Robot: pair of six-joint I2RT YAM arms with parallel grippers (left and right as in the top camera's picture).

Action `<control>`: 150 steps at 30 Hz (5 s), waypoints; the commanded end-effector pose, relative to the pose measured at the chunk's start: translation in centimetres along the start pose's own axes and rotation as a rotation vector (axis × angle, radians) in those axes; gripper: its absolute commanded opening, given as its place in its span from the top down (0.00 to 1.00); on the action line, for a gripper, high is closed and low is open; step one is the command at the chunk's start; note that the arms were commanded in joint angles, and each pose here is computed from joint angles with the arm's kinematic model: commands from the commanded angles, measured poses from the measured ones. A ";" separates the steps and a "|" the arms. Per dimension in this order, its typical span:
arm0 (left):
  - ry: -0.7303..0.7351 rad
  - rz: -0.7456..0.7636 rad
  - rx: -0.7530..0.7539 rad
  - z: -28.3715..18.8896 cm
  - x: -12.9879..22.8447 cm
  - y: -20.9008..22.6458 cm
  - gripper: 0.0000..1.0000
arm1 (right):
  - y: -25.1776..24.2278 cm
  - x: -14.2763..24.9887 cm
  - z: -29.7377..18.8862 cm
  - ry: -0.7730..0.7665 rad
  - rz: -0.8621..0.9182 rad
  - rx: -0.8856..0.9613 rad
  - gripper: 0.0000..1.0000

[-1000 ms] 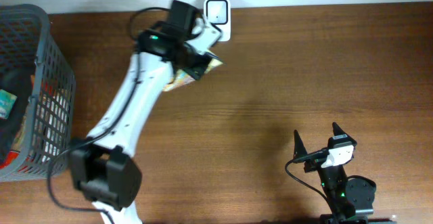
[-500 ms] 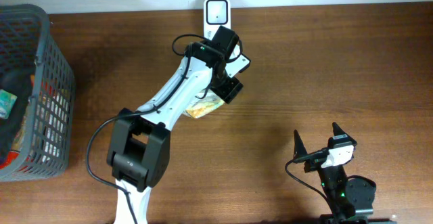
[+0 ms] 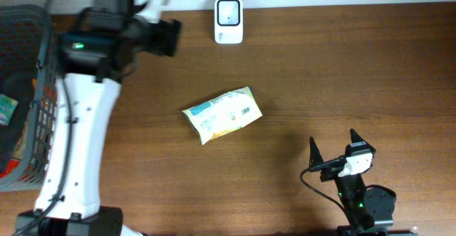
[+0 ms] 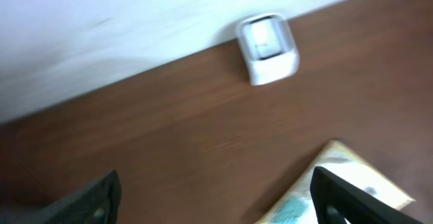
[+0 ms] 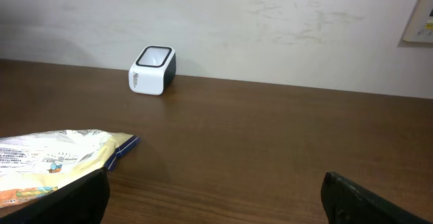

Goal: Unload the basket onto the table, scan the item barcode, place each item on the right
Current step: 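Carry the bag with the left gripper and drop it mid-table, then reach the left gripper into the basket and grasp the orange-capped pasta pack, then place the pasta pack with the left gripper onto the snack bag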

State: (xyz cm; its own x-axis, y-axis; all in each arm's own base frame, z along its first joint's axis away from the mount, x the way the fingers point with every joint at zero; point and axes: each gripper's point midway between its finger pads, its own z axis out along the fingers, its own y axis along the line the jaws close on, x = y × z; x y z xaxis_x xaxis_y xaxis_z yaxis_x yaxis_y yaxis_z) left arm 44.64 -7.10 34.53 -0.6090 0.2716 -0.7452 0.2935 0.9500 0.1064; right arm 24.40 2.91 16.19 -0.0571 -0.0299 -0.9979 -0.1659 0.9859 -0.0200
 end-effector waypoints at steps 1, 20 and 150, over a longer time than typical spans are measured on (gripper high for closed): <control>0.013 -0.190 -0.153 -2.8 1.8 7.1 0.10 | 0.1 0.3 0.0 0.003 0.005 0.000 0.01; 0.037 -0.708 -0.595 -12.0 13.2 27.5 0.06 | 0.1 0.3 0.0 0.003 0.005 0.000 0.01; 0.503 -0.120 0.253 5.7 19.2 -13.5 1.00 | 0.1 0.3 0.0 0.003 0.005 0.000 0.01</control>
State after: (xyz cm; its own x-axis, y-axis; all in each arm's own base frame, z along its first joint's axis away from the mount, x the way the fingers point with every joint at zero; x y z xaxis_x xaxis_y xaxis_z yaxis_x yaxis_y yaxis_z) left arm 34.01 -12.34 16.90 -0.9007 0.2843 -0.3285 0.3335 0.9371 -0.1034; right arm 24.40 2.91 16.20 -0.0567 -0.0295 -0.9980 -0.1659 0.9860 -0.0197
